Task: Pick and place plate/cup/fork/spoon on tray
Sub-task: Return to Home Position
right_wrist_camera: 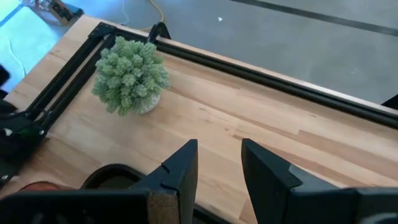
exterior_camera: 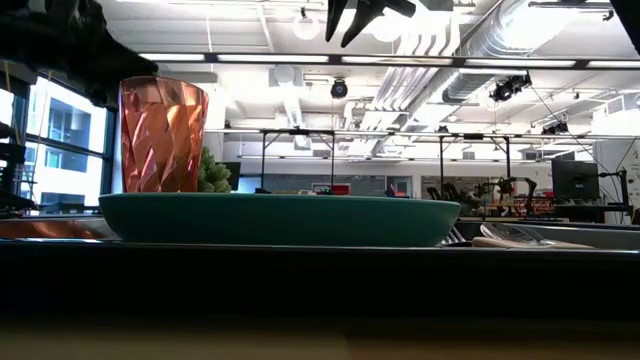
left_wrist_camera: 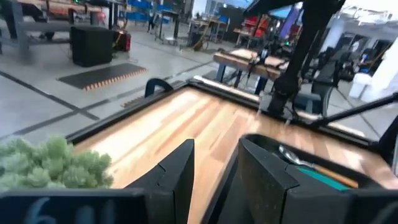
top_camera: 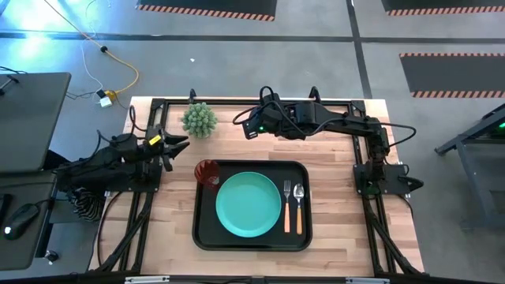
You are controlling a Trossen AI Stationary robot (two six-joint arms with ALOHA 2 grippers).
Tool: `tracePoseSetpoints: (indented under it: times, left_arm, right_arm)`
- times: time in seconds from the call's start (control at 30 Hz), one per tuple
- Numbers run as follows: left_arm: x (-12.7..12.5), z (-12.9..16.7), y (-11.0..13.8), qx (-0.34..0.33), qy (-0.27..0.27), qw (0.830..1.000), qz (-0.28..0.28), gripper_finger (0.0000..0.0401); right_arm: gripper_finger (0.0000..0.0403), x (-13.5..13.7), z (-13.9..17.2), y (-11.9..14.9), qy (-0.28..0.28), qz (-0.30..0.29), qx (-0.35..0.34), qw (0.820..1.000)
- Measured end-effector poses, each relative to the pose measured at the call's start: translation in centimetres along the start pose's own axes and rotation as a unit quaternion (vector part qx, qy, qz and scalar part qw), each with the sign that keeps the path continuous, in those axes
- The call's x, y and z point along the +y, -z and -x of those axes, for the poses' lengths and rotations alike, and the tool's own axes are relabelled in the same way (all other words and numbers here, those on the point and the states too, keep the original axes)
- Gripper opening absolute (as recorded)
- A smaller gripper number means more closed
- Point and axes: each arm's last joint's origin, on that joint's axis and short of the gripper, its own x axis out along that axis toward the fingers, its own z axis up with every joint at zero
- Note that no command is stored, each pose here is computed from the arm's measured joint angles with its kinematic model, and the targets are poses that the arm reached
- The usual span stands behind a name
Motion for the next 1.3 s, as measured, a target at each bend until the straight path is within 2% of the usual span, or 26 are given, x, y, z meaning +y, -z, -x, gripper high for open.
tracePoseSetpoints:
  times: [0.27, 0.43, 0.53, 0.67, 0.87, 0.97, 1.1, 1.2, 1.3]
  left_arm:
    - [0.3, -0.3, 1.2, 0.036, -0.018, 0.999, -0.012, 0.0115]
    - [0.5, -0.3, 1.4, 0.039, -0.046, 0.998, -0.008, 0.0115]
    - [0.6, -0.2, 1.5, 0.040, -0.066, 0.997, -0.001, 0.0115]
    - [0.6, -0.2, 1.5, 0.040, -0.067, 0.997, 0.003, 0.0115]
    - [0.6, -0.2, 1.4, 0.036, -0.066, 0.997, 0.014, 0.0115]
    - [0.6, -0.3, 1.2, 0.027, -0.064, 0.998, 0.012, 0.0115]
    - [0.5, -0.3, 1.1, 0.021, -0.063, 0.998, -0.011, 0.0115]
    - [0.5, -0.3, 1.1, 0.021, -0.064, 0.998, -0.018, 0.0115]
    - [0.5, -0.3, 1.1, 0.021, -0.064, 0.998, -0.018, 0.0115]
  right_arm:
    - [0.0115, -0.8, 1.6, -0.6, -0.013, 0.007, -0.006, 1.000]
    - [0.0115, -2.5, 4.6, -1.9, -0.040, 0.037, -0.030, 0.998]
    - [0.0115, -4.0, 7.0, -2.8, -0.058, 0.053, -0.049, 0.996]
    - [0.0115, -6.8, 10.7, -4.0, -0.073, 0.057, -0.093, 0.991]
    - [0.0115, -12.0, 17.0, -4.6, -0.060, 0.078, -0.181, 0.979]
    - [0.0115, -14.6, 18.7, -3.5, -0.038, 0.081, -0.200, 0.976]
    - [0.0114, -17.4, 18.7, -0.7, -0.013, 0.055, -0.208, 0.977]
    - [0.0114, -19.2, 18.0, 1.6, -0.032, 0.021, -0.213, 0.976]
    - [0.0114, -20.3, 17.1, 3.5, -0.071, 0.015, -0.214, 0.974]
